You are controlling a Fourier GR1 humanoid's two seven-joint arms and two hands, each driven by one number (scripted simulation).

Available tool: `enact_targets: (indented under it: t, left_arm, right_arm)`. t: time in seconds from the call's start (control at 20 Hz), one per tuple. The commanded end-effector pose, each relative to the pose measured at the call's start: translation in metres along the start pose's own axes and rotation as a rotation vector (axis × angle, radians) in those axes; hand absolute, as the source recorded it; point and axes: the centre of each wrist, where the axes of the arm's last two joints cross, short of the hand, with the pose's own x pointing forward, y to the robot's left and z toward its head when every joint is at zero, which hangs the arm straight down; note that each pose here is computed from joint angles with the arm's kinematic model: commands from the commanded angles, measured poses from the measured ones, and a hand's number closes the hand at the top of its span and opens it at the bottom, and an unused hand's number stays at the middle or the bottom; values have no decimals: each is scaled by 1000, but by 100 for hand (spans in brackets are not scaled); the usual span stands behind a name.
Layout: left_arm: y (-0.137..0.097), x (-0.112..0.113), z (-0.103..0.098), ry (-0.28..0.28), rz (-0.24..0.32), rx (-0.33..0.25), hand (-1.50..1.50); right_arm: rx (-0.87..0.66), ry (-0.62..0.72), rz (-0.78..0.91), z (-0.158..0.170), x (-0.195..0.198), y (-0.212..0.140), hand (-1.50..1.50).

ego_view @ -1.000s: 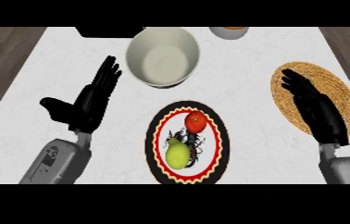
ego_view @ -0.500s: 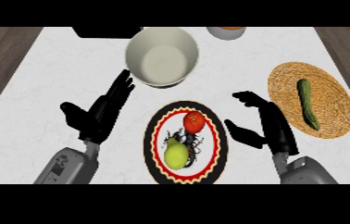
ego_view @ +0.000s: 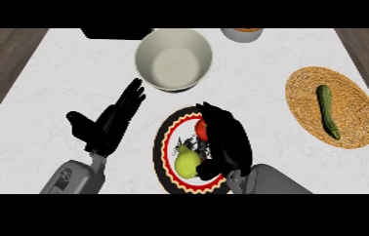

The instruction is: Pick the pear from the plate and place it in the bowl

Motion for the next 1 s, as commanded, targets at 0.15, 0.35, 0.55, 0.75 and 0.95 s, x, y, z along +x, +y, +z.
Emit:
enact_targets:
  t: [0.15, 0.35, 0.55, 0.75, 0.95]
  left_arm:
    - [-9, 3, 1, 6, 10, -15, 0]
    - [-5, 1, 1, 8, 0, -21, 0]
    - [10, 12, 6, -20, -15, -28, 0]
    - [-7, 5, 2, -16, 6, -27, 0]
    - [-1, 4, -2, -21, 13, -22, 0]
  right_arm:
    - [108, 247, 283, -10, 73, 2, -150]
    - [215, 336, 298, -19, 86, 10, -150]
    - [305, 447, 267, -43, 77, 15, -150]
    - [334, 501, 317, -62, 77, 15, -150]
    - [372, 553, 355, -75, 72, 19, -150]
